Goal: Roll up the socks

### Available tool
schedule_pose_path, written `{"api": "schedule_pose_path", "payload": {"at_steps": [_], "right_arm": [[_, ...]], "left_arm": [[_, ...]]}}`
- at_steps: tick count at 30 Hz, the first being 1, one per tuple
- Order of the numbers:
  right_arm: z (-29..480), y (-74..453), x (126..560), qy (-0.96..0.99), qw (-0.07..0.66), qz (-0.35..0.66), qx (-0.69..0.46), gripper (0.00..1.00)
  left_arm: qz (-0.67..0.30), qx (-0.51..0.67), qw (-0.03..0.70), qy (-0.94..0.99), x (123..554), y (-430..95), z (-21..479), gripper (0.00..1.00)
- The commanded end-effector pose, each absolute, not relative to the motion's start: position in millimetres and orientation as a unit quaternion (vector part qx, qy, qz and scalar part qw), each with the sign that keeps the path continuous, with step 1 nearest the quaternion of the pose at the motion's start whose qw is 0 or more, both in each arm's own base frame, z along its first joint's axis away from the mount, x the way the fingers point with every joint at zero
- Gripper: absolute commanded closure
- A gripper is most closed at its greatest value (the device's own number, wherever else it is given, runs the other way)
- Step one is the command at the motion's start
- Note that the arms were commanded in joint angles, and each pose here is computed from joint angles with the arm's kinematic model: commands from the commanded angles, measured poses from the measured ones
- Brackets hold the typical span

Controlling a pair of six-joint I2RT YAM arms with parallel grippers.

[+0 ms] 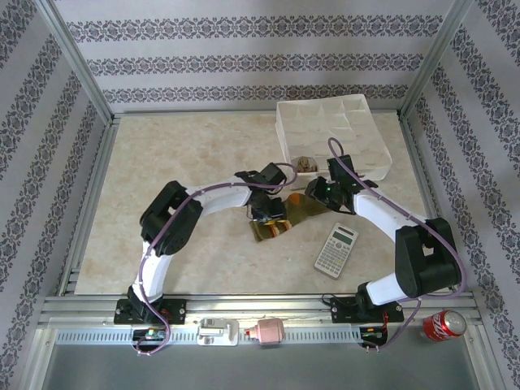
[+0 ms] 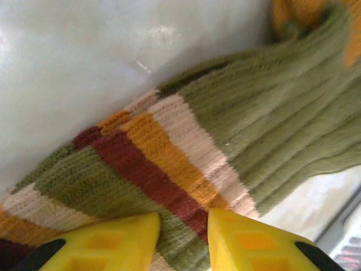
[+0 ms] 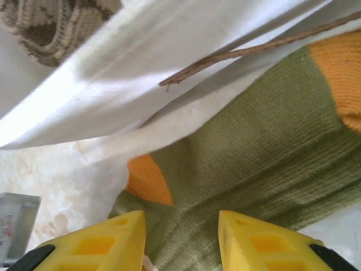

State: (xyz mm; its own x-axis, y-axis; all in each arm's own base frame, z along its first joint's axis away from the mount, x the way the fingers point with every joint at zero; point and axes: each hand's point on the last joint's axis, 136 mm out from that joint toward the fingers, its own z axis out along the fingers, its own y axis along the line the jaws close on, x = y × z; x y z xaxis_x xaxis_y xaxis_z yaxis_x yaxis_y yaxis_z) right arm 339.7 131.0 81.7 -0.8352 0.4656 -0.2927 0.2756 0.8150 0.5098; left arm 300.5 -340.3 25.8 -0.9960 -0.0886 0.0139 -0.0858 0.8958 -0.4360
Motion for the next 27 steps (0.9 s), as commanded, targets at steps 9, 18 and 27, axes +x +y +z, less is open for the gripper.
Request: {"api": "schedule_pose_path", "payload": {"at_steps": [9,18,27], "right_arm": [[84,248,313,0.942,0.157,0.275,0.106,0.57],[53,336,321,0.951,0.085,0.288,0.067,0.57],[12,335,377,0.96,0.049,0.267,0.067,0.59]], "left_arm": [[-0.134,-0.282,-0.038,0.949,219,-149,-6,0.68],[-0.208,-0.39,-0.044,0.896,208,-140,-10,0.68],[-0.292,-0.394,-0.046,0.87,233,-195,6,0.65]]}}
